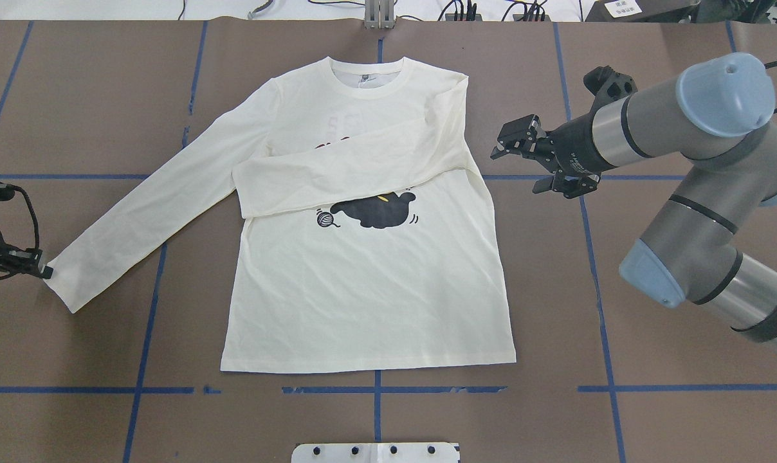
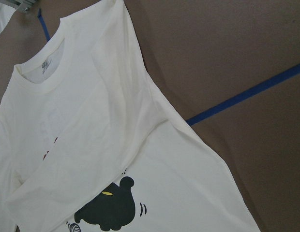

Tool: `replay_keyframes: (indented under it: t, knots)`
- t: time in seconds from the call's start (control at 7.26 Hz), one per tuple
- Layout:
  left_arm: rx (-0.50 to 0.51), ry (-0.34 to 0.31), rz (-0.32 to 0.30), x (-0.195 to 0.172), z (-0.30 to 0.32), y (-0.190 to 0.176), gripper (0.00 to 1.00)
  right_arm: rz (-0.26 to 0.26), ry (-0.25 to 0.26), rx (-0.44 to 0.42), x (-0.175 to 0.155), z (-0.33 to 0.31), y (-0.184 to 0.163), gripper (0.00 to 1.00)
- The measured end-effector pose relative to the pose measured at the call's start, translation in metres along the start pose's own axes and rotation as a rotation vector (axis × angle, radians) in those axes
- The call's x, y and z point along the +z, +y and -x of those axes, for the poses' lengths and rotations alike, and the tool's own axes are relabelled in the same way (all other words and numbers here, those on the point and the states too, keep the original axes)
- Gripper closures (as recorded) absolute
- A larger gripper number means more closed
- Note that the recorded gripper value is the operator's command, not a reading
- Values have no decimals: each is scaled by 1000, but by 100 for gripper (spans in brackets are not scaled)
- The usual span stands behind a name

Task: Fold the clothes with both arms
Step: 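Grasp the other sleeve cuff with the left gripper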

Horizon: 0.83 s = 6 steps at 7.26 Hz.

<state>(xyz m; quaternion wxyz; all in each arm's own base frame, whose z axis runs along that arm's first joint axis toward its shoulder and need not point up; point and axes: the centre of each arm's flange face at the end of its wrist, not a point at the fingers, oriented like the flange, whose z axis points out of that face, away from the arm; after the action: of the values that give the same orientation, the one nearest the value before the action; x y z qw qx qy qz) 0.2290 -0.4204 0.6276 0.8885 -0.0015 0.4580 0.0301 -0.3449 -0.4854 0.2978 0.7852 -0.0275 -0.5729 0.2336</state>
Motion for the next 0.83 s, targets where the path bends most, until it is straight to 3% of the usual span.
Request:
replay_keyframes:
  t: [0.41,0.83]
  knots:
    - [28,139,1,-51,-101,-22,100,5,-4,19,-17,-5,-17,1]
    - [-179,302,-60,-109,-309,-136,100,11,22,0,-70,-60,-59,1]
